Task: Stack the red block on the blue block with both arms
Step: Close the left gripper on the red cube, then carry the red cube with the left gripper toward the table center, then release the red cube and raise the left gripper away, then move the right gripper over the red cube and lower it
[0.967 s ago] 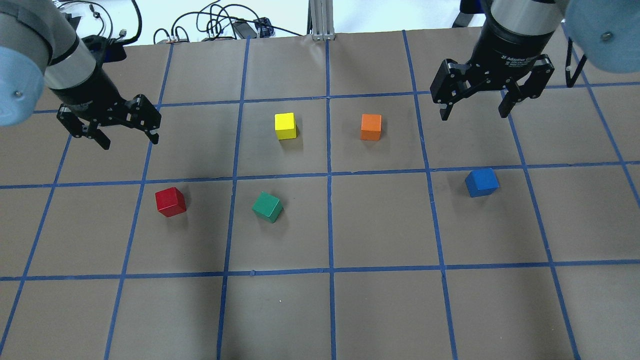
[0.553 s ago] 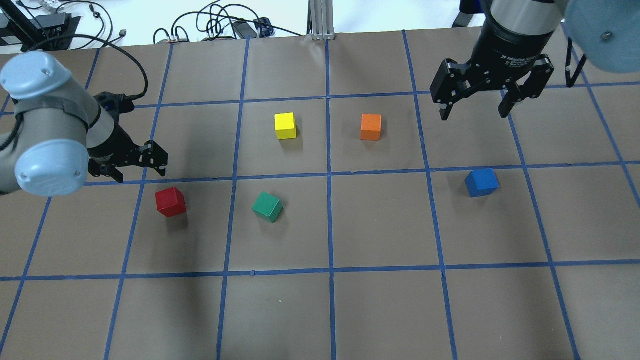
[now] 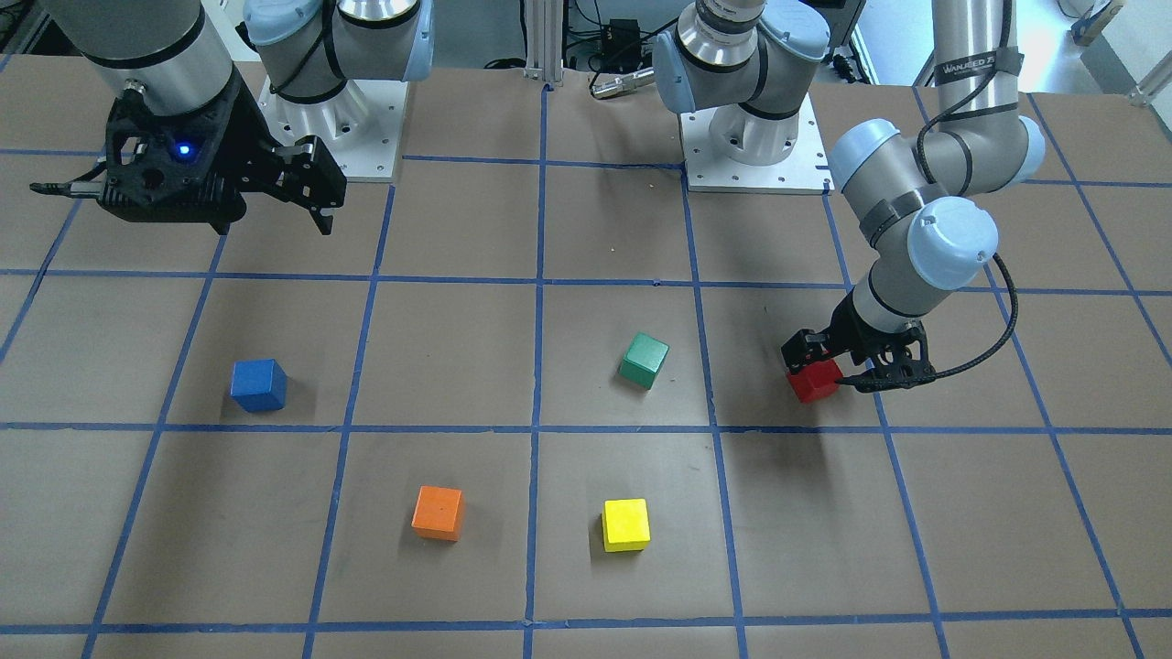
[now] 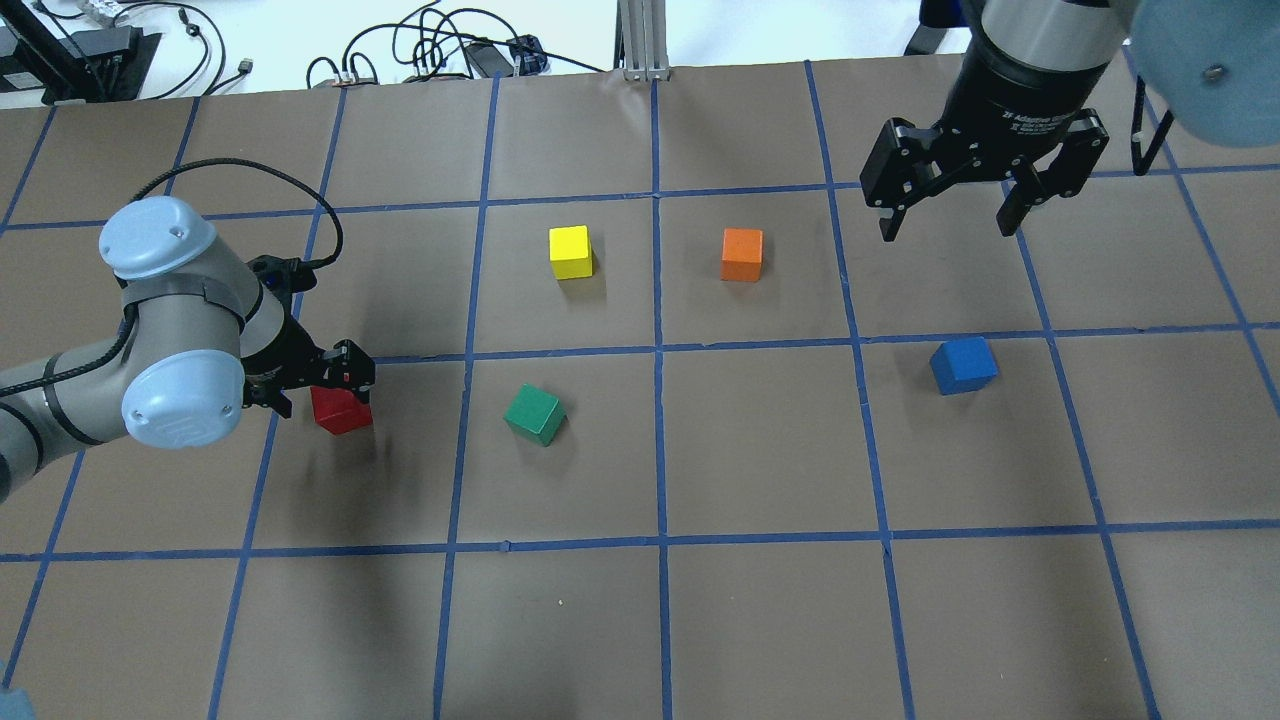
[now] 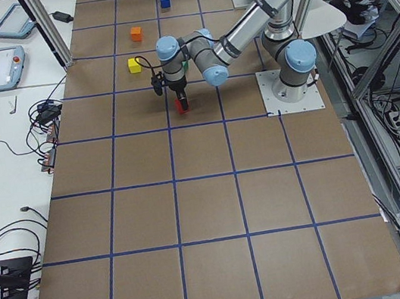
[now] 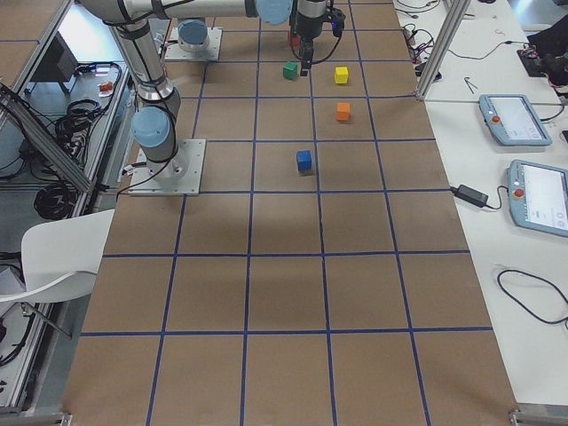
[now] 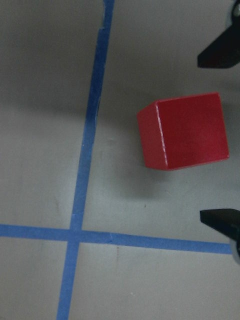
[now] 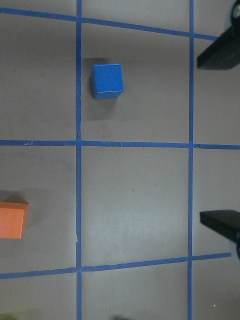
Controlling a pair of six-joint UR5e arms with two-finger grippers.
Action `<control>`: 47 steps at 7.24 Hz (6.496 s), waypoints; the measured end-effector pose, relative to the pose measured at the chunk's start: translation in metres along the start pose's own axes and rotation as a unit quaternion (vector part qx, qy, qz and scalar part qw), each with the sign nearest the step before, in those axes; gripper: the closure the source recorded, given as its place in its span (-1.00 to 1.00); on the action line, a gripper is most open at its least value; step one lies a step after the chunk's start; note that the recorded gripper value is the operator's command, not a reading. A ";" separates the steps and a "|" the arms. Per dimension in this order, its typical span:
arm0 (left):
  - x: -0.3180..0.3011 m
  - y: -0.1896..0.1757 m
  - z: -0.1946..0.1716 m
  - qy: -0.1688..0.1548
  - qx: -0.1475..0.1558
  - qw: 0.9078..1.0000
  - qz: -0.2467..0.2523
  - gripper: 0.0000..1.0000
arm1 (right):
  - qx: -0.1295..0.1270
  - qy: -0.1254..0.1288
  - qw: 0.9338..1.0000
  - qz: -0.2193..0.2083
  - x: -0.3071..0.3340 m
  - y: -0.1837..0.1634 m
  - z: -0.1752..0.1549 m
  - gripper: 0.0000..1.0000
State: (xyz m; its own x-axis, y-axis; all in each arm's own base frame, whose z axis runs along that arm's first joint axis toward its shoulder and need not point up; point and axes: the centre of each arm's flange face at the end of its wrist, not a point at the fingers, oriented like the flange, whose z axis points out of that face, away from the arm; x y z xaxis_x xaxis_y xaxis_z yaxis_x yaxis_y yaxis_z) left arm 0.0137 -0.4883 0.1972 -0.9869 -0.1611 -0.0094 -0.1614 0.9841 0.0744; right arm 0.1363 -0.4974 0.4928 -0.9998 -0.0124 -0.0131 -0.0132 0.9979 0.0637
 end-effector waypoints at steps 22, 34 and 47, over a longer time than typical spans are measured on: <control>0.369 -0.021 -0.045 0.014 0.049 0.997 0.064 -1.00 | -0.007 0.010 1.000 0.006 0.008 0.004 0.014 -1.00; 0.129 0.017 -0.315 0.003 0.067 0.989 0.132 -1.00 | 0.051 -0.004 0.998 -0.036 -0.136 -0.054 0.142 -1.00; 0.129 0.020 -0.321 0.005 0.090 0.987 0.135 -1.00 | 0.022 -0.032 0.998 -0.052 -0.226 -0.084 0.287 -0.26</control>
State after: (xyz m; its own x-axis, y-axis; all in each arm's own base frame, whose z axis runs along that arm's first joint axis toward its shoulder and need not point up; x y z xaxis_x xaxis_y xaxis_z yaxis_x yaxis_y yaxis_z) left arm -0.1158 -0.5133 0.5173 -0.9941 0.1080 -0.0028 0.1077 0.9887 -0.1047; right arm 0.3673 -0.5598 0.2040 -0.9902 -0.1132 -0.0818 -0.1147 0.9933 0.0146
